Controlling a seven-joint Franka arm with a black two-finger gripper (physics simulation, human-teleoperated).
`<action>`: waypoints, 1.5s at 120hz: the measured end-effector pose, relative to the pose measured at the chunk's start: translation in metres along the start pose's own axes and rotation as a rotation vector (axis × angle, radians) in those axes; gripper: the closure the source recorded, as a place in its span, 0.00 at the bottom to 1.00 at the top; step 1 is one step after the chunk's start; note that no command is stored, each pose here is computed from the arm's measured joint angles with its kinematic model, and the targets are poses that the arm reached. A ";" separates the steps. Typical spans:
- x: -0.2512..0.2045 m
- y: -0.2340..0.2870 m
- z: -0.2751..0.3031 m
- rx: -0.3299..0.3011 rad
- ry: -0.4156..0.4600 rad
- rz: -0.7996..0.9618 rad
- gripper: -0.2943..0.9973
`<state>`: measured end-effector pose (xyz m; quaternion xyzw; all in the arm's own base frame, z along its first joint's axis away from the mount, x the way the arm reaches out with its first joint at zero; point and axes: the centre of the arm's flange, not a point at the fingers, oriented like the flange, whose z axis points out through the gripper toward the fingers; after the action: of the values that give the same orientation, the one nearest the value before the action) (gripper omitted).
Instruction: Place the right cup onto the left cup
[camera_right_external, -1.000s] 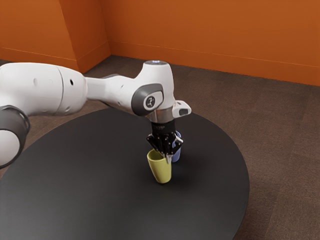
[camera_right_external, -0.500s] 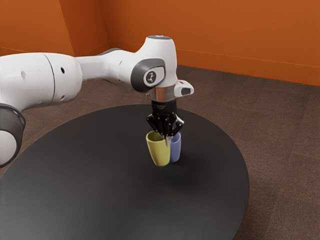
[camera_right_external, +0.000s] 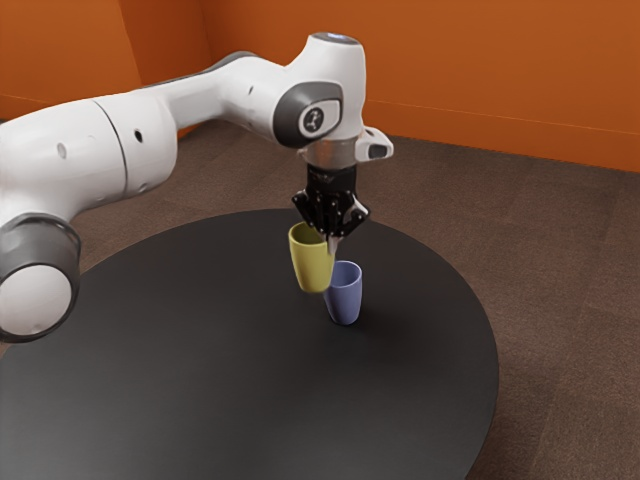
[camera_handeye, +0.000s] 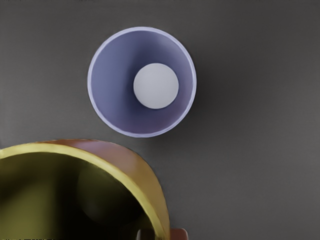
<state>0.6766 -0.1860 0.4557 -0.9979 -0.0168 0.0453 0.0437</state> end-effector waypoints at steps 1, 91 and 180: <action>0.001 0.000 0.000 0.000 0.000 0.000 0.84; 0.037 0.021 -0.006 0.030 0.076 0.116 0.84; 0.048 0.019 0.007 -0.007 0.087 0.138 0.84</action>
<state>0.7242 -0.2029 0.4431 -0.9978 0.0539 0.0050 0.0375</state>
